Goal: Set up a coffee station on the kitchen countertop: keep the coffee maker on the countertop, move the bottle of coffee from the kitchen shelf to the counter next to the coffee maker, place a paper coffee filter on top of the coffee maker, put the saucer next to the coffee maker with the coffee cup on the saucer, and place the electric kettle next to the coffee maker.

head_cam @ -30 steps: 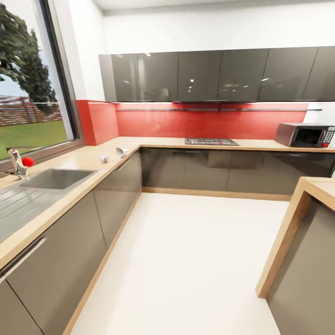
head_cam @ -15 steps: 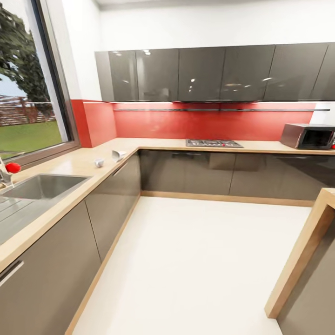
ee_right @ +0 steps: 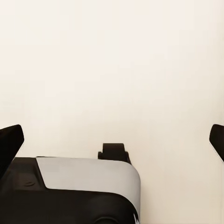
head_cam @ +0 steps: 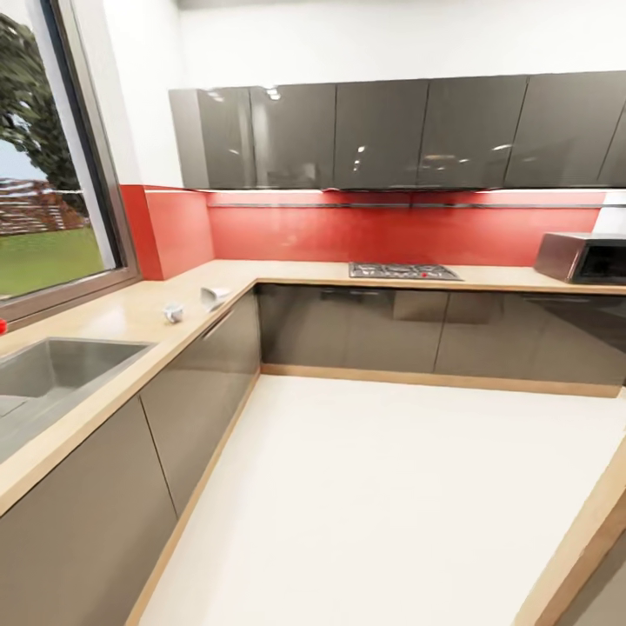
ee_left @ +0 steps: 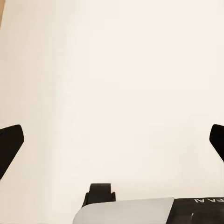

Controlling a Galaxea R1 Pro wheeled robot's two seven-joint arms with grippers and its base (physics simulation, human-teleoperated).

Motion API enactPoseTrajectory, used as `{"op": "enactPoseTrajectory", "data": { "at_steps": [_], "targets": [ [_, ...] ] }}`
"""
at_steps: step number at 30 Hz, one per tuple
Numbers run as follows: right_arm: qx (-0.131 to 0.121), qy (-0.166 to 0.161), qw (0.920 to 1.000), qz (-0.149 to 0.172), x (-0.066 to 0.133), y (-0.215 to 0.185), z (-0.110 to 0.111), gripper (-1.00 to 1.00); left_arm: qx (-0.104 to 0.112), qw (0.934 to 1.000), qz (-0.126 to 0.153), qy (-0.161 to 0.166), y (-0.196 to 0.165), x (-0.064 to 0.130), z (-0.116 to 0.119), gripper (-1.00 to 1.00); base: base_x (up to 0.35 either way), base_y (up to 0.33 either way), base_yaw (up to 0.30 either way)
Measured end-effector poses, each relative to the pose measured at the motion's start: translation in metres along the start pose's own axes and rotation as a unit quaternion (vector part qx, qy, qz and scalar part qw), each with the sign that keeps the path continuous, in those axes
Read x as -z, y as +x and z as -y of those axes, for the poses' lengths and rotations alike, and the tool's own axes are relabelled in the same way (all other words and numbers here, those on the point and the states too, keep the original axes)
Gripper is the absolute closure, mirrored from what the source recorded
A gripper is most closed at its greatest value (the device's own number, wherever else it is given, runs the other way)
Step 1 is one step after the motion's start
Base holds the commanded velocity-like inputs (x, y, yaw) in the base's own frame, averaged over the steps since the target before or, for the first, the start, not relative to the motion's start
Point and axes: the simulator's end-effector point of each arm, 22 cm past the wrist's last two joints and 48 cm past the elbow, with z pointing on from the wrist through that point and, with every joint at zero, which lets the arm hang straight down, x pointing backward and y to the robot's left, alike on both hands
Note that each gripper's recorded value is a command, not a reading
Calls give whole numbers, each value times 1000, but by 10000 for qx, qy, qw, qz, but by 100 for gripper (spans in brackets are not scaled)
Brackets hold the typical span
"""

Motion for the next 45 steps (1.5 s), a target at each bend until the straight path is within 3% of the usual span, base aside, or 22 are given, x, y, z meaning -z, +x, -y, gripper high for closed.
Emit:
{"op": "enactPoseTrajectory", "data": {
  "at_steps": [26, 45],
  "targets": [
    [2, -2, 10000, -1, 0, 0, 0, -100, 1, 10000, 0, -1, 0, 0, 0, -100, 326, 0, -178],
    [0, -4, 10000, -6, 0, 0, -1, -100, 9, 10000, 7, -11, -1, 0, -1, -100, 326, 10, -16]
  ]
}}
